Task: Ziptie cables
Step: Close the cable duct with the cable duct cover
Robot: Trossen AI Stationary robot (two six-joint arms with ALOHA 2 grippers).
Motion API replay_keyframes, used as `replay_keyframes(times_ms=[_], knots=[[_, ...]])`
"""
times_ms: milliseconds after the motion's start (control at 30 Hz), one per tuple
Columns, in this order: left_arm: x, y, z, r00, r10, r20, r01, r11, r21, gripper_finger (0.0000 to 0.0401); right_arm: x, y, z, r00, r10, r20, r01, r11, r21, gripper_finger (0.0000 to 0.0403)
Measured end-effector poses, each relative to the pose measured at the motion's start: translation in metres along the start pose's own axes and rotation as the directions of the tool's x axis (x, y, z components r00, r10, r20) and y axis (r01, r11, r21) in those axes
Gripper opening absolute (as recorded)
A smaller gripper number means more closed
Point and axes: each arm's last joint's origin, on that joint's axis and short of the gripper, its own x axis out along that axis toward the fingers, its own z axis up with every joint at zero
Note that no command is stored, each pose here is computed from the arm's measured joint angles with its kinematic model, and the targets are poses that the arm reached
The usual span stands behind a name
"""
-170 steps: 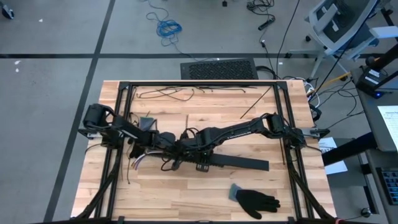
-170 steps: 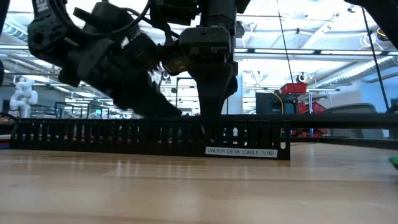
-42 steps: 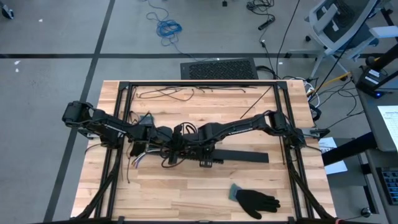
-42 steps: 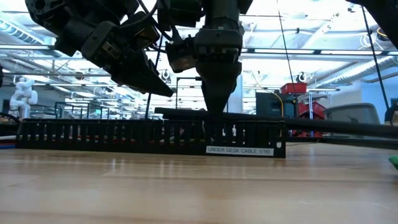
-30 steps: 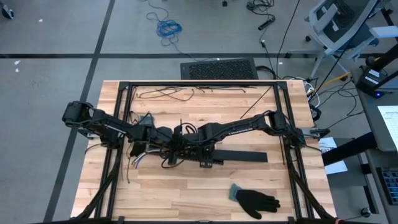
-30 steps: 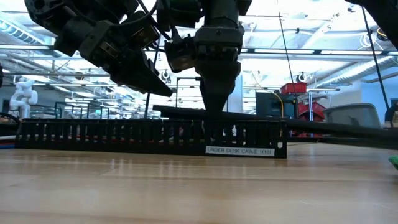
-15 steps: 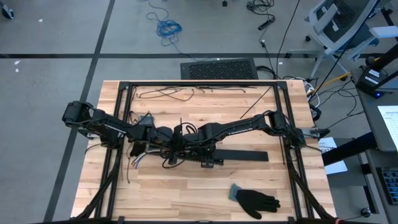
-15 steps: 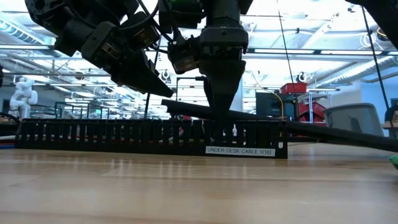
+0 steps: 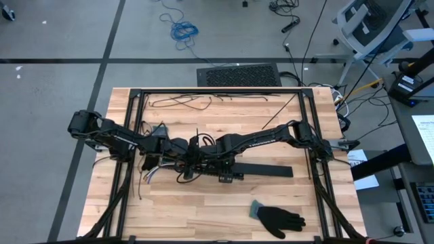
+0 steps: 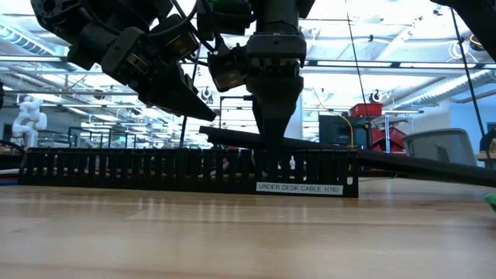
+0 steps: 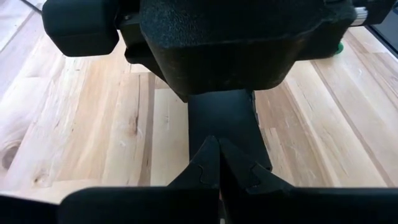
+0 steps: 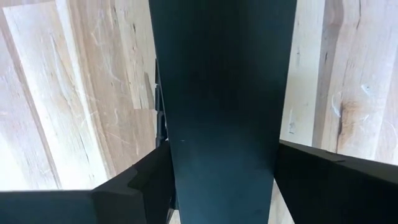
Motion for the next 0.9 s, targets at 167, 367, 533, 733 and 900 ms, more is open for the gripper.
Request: replay_keyframes(times_ms=[167,367,533,733,900], knots=[[0.0,0.0,0.0,1.0,0.002,0.0,-0.002,1.0,0.0,0.0,0.0,0.0,0.0,1.0,0.0,0.0,0.0,1.0,0.001,0.0211],[0.0,0.002,0.0,0.997,0.074,0.0,-0.074,0.997,0.016,0.0,-0.001,-0.002,-0.005,0.998,-0.007,-0.057,0.009,0.999,0.033,0.0206],[-0.001,0.005,-0.001,0.987,0.162,-0.015,-0.161,0.985,0.069,0.0,-0.007,-0.003,-0.016,0.988,0.002,-0.156,0.007,0.998,0.056,0.0206],[-0.001,0.005,-0.003,0.986,0.166,-0.034,-0.162,0.983,0.089,0.0,-0.033,0.002,-0.031,0.982,0.005,-0.189,0.013,0.996,0.092,0.0206],[-0.001,0.005,-0.007,0.983,0.166,-0.078,-0.158,0.983,0.093,0.0,-0.035,0.019,-0.036,0.979,0.05,-0.197,-0.023,0.99,0.139,0.0206]])
